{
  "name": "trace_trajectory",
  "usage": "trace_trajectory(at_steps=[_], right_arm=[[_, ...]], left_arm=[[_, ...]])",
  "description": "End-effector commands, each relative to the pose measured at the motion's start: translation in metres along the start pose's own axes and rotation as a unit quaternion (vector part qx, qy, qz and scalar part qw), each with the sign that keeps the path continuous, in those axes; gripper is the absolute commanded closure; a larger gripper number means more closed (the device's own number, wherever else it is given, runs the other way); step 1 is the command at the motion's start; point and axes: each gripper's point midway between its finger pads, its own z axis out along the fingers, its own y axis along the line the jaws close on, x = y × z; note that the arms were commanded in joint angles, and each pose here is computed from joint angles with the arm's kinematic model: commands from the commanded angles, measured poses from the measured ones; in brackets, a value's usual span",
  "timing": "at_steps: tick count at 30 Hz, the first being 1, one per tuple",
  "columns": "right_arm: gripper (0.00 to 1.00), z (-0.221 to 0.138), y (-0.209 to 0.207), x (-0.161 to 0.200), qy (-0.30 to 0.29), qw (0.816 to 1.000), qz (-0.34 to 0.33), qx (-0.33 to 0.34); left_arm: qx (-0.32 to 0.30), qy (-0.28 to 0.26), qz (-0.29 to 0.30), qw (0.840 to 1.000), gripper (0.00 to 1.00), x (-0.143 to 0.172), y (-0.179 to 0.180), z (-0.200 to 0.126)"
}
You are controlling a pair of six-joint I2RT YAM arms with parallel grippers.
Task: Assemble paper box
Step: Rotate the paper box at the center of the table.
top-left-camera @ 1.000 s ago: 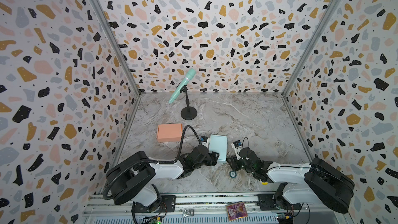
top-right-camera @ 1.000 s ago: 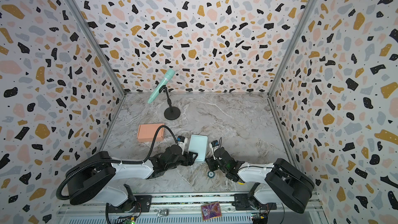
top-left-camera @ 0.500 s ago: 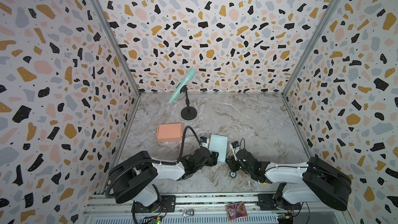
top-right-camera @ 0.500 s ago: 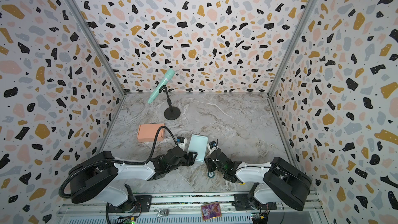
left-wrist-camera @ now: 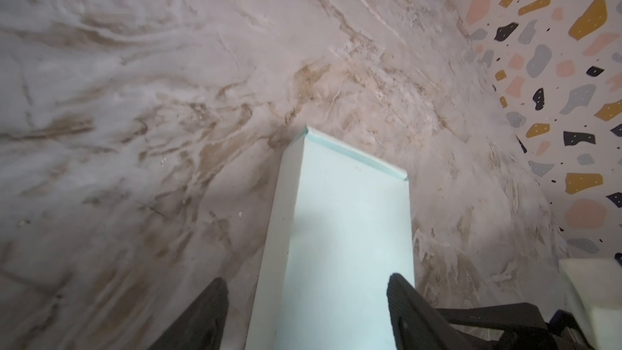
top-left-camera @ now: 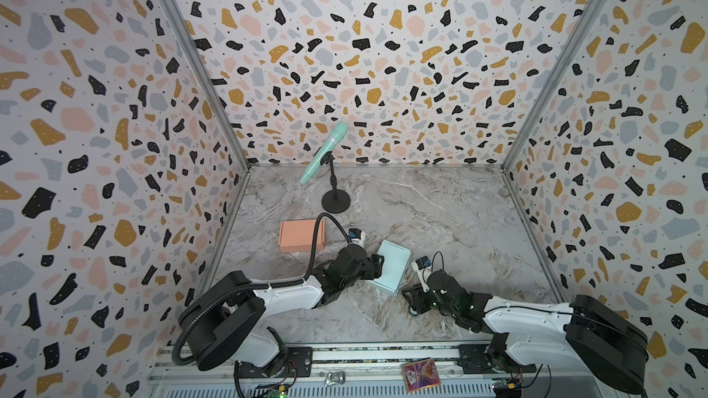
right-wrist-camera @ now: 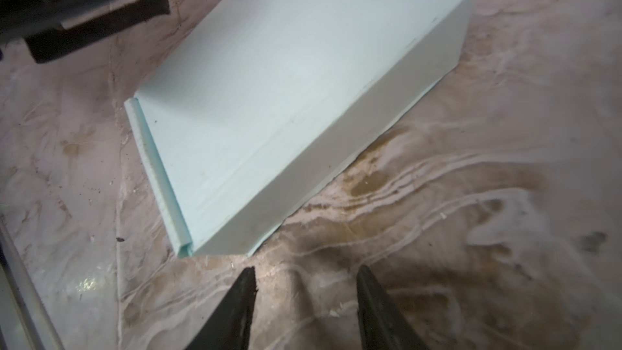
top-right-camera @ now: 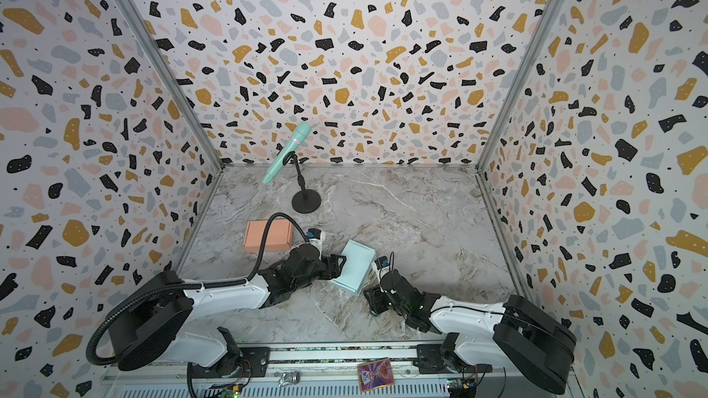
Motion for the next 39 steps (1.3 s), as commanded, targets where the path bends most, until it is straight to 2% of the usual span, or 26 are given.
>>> trace_trajectory(at_steps=[1, 5, 8, 14, 17, 23, 32, 39], right_arm=[[0.44, -0.010, -0.006, -0.013, -0.007, 1.000, -0.016, 0.010], [0.37, -0.014, -0.013, -0.046, -0.012, 0.999, -0.040, 0.013], [0.28, -0.011, -0.014, -0.073, -0.015, 0.998, -0.059, 0.003], [0.17, 0.007, -0.015, -0.113, -0.005, 0.996, -0.089, -0.017], [0.13, 0.019, -0.017, -0.123, 0.004, 0.995, -0.094, -0.024], [0.09, 0.045, -0.019, -0.128, 0.026, 0.994, -0.096, -0.044], [0.15, 0.059, -0.018, -0.124, 0.042, 0.992, -0.096, -0.068], [0.28, 0.055, -0.018, -0.111, 0.050, 0.992, -0.085, -0.079]], left_arm=[[-0.017, -0.003, 0.019, 1.000, 0.23, -0.004, 0.005, -0.014], [-0.022, -0.001, 0.003, 1.000, 0.23, 0.012, 0.007, -0.030], [-0.025, -0.001, -0.006, 1.000, 0.22, 0.024, 0.002, -0.039], [0.021, 0.001, -0.045, 0.999, 0.20, 0.051, -0.027, -0.044], [0.037, 0.004, -0.049, 0.998, 0.16, 0.059, -0.041, -0.041], [0.055, 0.011, -0.058, 0.997, 0.17, 0.066, -0.055, -0.031], [0.048, -0.002, -0.071, 0.996, 0.21, 0.064, -0.045, -0.026], [0.052, -0.006, -0.083, 0.995, 0.24, 0.063, -0.042, -0.022]])
